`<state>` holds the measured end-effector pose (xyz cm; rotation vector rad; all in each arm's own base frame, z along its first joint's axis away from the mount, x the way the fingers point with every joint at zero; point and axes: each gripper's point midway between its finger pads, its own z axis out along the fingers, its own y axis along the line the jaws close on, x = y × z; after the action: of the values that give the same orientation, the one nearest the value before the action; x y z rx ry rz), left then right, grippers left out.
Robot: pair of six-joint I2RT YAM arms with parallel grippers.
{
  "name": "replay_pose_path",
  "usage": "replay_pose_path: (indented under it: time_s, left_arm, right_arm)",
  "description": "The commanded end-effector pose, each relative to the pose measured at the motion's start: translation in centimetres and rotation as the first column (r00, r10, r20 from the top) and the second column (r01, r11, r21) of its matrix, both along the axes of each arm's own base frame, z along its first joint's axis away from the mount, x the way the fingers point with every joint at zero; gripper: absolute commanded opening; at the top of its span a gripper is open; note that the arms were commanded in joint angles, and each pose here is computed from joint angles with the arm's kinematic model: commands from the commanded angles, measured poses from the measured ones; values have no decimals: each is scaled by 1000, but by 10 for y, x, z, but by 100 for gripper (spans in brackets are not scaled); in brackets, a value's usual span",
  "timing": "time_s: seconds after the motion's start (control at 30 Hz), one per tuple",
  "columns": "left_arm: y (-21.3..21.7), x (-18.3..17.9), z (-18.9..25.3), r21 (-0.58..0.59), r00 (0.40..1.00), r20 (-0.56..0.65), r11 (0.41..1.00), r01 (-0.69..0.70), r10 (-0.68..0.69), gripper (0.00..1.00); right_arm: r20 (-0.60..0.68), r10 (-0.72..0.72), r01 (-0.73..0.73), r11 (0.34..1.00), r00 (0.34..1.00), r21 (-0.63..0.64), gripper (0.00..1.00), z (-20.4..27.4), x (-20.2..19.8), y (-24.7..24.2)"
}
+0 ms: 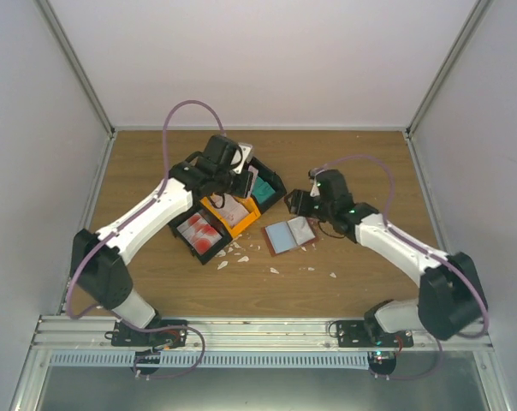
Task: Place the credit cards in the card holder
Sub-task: Pick up the credit card from the storage box.
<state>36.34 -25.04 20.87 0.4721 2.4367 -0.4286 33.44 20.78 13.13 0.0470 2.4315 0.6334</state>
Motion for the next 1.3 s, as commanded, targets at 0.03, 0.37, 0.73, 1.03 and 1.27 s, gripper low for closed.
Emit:
replay_pose_path:
  time_s: [0.03,0.37,0.73,1.03,1.27]
  left_arm:
    - [-56,-24,108,-479,972,190,851,215,-138,0]
    - [-73,-79,183,-763,921,263,523,380,-286,0]
    - [-76,-97,180,-785,895,269,458,417,-356,0]
    - [-66,-72,131,-713,972,112,665,222,-205,49]
    - [-37,-56,39,-542,998,-56,839,-43,15,73]
  right_arm:
    - [331,202,-301,911,921,281,64,115,-6,36]
    - [669,257,-647,628,698,434,64,229,-79,47]
    - [668,195,-618,620,718,483,6,241,-85,37]
    - [574,161,-485,736,803,473,0,210,-63,29]
    - [408,130,-262,922,903,286,1,127,-41,-21]
